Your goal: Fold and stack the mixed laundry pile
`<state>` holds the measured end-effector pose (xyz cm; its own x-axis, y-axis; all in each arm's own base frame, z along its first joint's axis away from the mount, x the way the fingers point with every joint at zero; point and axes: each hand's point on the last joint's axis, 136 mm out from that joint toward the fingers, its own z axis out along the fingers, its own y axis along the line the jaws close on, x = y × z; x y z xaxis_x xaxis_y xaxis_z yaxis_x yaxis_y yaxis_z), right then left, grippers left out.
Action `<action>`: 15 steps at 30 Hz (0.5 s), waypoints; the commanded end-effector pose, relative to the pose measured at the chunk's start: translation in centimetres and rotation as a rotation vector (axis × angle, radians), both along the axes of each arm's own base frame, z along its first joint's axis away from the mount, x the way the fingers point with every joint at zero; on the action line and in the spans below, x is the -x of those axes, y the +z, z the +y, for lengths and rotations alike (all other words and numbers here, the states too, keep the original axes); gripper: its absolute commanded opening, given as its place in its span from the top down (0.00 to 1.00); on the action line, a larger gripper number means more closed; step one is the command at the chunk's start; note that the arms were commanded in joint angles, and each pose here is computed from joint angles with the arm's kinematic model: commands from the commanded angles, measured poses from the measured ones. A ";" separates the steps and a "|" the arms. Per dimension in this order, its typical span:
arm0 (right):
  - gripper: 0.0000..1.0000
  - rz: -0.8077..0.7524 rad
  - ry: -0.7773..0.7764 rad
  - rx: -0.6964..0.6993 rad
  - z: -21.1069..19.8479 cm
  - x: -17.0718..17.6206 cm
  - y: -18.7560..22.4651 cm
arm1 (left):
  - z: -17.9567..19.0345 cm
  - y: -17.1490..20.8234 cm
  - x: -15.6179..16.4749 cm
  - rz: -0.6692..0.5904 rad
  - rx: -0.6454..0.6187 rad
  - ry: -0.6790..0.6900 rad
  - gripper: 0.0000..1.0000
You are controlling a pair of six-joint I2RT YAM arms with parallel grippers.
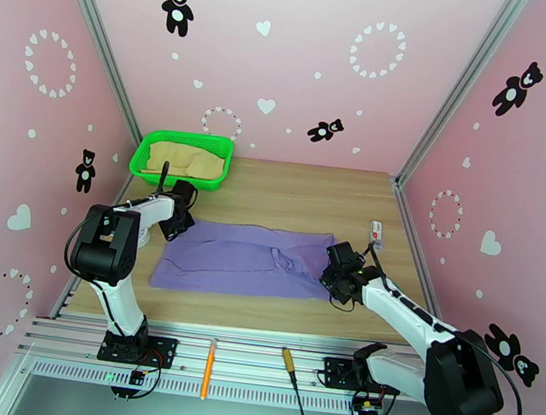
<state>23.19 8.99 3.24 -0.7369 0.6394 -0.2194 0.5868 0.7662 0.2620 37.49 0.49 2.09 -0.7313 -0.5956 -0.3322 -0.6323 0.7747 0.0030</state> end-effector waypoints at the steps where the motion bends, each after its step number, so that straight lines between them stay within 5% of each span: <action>1: 0.55 0.026 0.092 0.048 0.0 0.1 0.2 | 0.2 1.7 -0.5 -0.020 -0.030 -0.019 1.00; 8: 0.34 -0.070 0.299 0.200 -0.4 -3.7 6.9 | 0.6 2.5 -0.8 -0.017 -0.053 -0.035 1.00; 12: 0.41 -0.065 0.381 0.165 0.1 -6.7 7.8 | 0.9 2.3 -0.7 -0.007 -0.064 -0.035 1.00; 15: 0.56 -0.017 0.401 0.108 0.6 -8.8 5.8 | 0.8 1.6 -0.6 0.005 -0.057 -0.032 1.00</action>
